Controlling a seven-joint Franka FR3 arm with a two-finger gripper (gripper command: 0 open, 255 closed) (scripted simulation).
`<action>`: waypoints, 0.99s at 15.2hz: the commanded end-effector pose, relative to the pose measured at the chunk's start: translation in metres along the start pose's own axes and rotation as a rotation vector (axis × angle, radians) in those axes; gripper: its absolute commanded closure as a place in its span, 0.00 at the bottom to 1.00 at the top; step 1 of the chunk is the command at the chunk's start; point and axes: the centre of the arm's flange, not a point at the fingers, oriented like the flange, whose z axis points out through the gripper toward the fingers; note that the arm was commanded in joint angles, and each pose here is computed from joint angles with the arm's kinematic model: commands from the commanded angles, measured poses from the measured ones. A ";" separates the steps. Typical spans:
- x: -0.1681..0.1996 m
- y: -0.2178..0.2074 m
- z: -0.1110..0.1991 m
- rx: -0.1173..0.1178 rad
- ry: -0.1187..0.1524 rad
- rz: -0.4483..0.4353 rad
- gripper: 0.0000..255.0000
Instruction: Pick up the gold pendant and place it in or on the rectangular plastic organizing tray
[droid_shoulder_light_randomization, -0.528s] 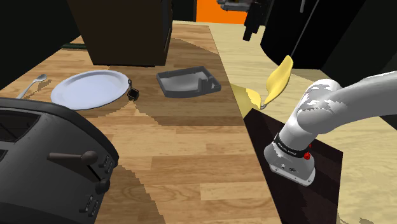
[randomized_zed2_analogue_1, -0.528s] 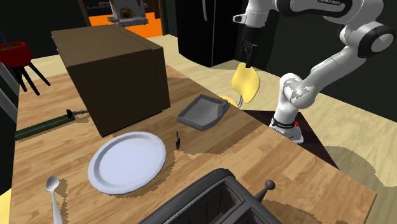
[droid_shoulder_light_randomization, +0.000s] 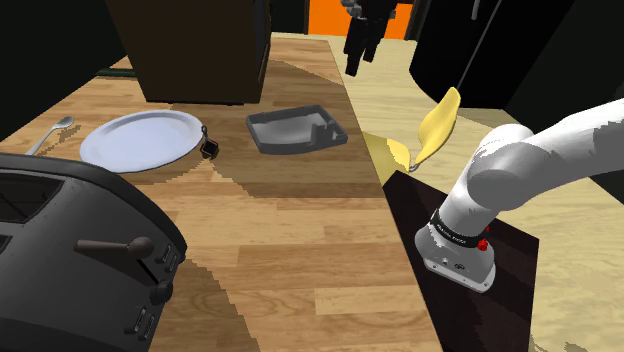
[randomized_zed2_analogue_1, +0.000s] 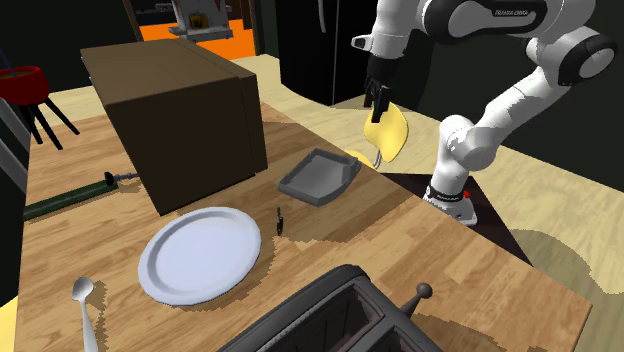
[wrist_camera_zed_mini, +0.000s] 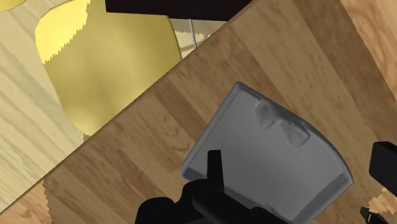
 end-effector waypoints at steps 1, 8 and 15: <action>0.017 -0.020 0.011 -0.007 0.007 0.007 0.00; 0.076 -0.086 0.040 -0.036 0.029 0.030 0.00; 0.137 -0.151 0.070 -0.065 0.051 0.053 0.00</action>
